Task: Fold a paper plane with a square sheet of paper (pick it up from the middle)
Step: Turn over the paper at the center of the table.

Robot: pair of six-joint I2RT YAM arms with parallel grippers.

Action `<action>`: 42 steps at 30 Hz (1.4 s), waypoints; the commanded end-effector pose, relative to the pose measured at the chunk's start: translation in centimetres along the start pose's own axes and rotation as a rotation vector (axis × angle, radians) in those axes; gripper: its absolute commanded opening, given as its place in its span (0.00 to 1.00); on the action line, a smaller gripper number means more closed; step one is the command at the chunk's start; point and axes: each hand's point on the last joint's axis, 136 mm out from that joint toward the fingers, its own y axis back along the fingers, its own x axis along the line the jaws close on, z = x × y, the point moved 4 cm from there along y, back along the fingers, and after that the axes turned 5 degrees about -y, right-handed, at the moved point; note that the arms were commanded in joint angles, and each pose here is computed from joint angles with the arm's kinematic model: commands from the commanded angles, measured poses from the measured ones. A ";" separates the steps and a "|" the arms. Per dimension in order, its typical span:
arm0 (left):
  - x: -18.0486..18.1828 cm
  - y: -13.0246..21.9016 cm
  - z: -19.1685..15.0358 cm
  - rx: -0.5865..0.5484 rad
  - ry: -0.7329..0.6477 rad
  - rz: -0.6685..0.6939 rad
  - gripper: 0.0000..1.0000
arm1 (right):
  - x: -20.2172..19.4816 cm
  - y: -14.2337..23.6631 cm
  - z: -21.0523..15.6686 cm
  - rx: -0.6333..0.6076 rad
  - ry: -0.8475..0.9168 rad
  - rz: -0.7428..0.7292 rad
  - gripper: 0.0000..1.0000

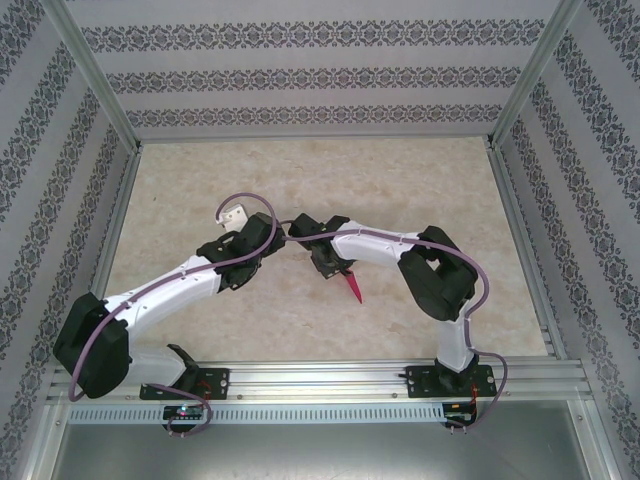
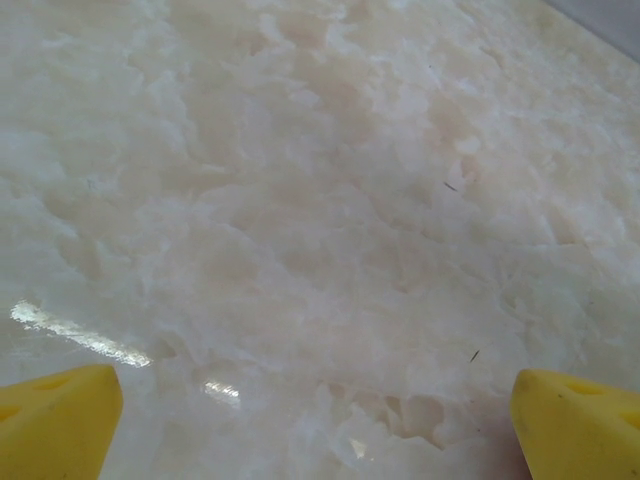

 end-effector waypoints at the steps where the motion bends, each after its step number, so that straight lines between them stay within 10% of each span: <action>1: -0.3 0.4 0.7 0.003 0.031 0.002 1.00 | 1.4 0.3 0.6 -0.013 -0.006 0.053 0.17; 15: -2.0 0.5 -0.3 0.089 -0.031 -0.125 1.00 | 1.7 6.9 1.6 -0.108 -0.148 0.380 0.72; 22: -2.6 0.6 -0.4 0.098 -0.040 -0.161 1.00 | -1.1 10.4 1.4 -0.229 -0.310 0.631 0.77; 31: -2.2 -1.9 -2.1 0.142 0.030 -0.088 1.00 | -4.1 6.3 3.3 -0.182 -0.404 0.990 0.56; 42: -3.8 -5.6 -2.3 0.156 0.095 -0.026 1.00 | -6.5 1.7 4.2 -0.117 -0.456 1.064 0.38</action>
